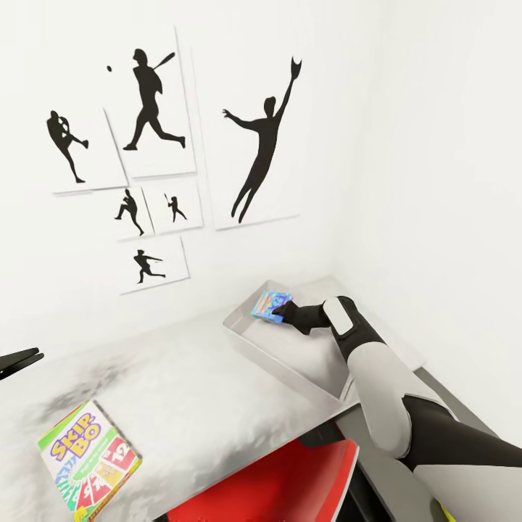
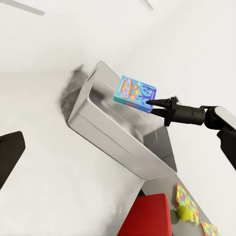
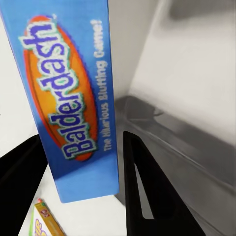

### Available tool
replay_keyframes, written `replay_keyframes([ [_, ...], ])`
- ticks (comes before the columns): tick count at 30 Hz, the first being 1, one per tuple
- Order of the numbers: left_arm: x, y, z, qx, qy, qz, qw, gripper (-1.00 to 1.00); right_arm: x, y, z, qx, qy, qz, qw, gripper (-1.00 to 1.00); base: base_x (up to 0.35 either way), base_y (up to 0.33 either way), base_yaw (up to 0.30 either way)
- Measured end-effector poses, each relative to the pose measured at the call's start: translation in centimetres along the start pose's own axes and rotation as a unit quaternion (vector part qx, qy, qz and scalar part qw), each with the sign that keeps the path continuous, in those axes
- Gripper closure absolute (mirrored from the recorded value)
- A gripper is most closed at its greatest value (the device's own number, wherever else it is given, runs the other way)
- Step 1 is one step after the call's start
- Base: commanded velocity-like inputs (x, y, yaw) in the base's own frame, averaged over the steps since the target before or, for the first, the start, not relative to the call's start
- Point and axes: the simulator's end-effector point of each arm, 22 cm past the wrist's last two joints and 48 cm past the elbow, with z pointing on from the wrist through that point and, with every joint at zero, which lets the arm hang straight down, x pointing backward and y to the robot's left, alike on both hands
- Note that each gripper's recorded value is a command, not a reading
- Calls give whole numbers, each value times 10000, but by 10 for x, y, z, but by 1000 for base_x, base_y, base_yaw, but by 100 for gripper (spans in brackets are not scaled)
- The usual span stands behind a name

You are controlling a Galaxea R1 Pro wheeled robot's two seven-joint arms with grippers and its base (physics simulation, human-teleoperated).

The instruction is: Put all the toys in the child's room - the three board games (two on the bed and one on the table), the two jigsaw puzzles on the table, and the tennis ball on the table - inside the toy box on the table in the child's room.

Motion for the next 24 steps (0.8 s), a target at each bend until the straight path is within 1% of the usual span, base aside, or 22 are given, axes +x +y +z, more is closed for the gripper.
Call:
replay_keyframes([
  [24, 2, 3, 2, -12, 19, -28, 10000, -100, -2, -3, 2, 13, -17, 11, 10000, 100, 0, 0, 0],
])
